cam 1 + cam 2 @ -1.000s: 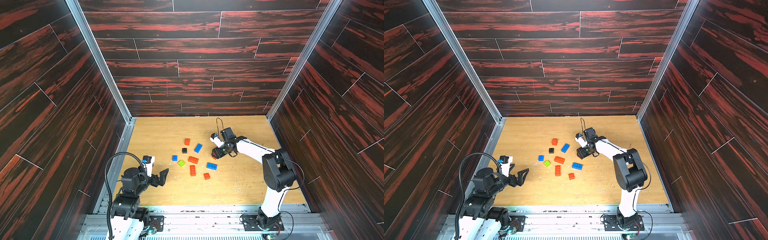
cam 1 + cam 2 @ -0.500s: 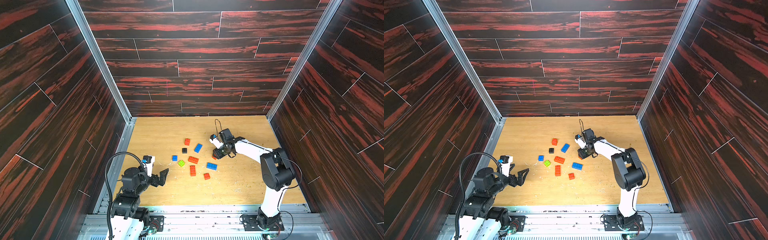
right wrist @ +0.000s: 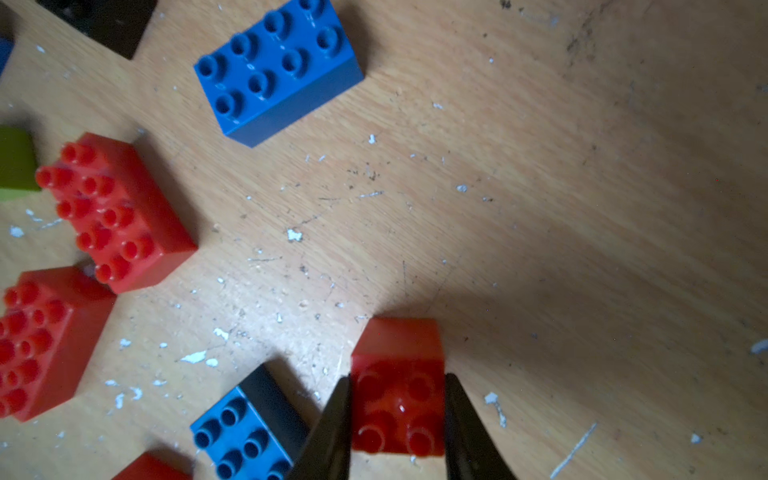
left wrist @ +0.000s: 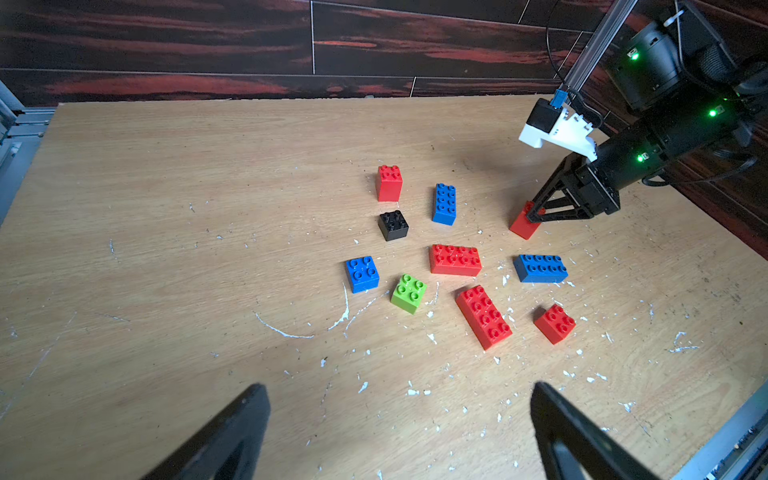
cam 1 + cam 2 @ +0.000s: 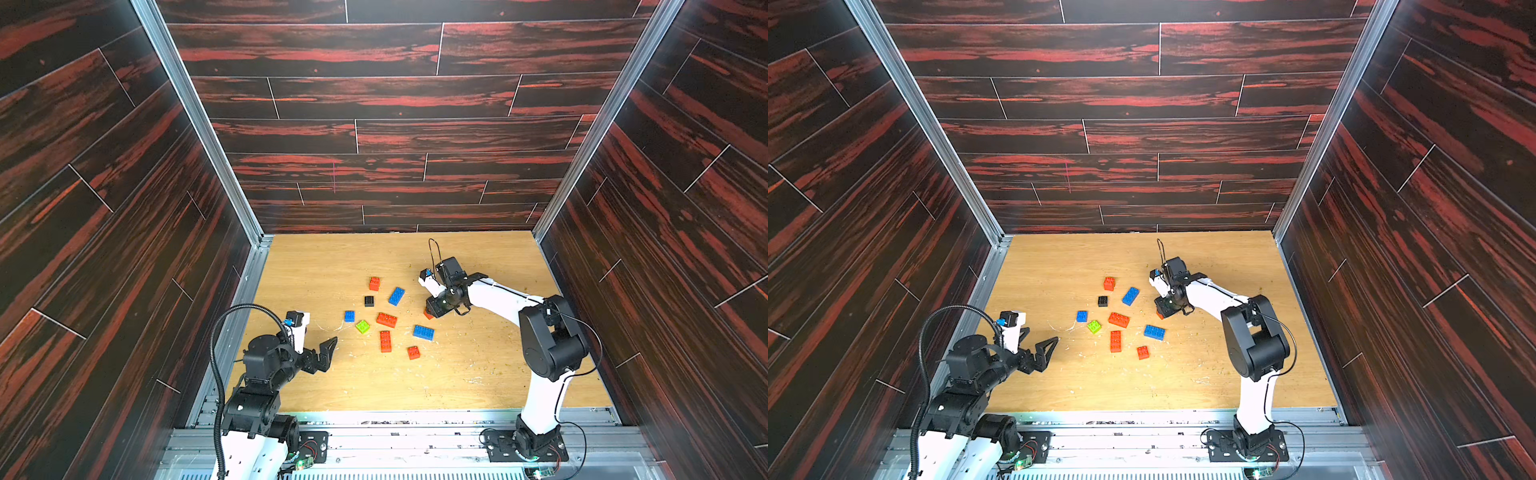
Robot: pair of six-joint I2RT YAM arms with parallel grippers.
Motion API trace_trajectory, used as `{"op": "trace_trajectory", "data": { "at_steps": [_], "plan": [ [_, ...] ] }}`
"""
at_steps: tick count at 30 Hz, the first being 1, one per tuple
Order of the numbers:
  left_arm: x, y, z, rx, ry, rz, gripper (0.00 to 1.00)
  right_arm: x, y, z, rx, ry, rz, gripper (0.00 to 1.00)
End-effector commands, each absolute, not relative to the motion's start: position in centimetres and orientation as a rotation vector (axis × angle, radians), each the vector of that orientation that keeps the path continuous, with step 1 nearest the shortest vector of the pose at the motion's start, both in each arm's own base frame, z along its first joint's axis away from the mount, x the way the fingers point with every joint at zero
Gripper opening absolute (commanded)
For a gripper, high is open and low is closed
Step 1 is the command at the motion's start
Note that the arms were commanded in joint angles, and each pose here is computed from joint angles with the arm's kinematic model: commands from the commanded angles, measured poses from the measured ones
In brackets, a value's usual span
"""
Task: Assemble the letter f with lego
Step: Pick up the lego brick from the center of the board.
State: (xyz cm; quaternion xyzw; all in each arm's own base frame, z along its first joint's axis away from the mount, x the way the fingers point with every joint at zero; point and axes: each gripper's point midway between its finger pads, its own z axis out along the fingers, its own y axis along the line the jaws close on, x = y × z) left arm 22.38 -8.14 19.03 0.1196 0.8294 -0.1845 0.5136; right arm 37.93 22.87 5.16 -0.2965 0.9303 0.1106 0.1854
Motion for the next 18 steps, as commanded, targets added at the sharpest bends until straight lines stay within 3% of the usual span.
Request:
{"op": "trace_trajectory", "data": {
  "at_steps": [1, 10, 18],
  "plan": [
    [22.4, -8.2, 18.9, 0.298, 2.001, -0.444, 1.0, 37.8, 23.4, 7.0, -0.733, 2.655, 0.307, 0.19],
    [22.4, -8.3, 18.8, 0.301, 2.006, -0.449, 1.0, 36.1, 24.4, 9.8, -0.474, 2.755, 0.281, 0.13],
    [22.5, -8.4, 18.7, 0.302, 2.009, -0.45, 1.0, 31.9, 27.6, 10.3, -0.453, 2.808, 0.241, 0.13]
  ]
}}
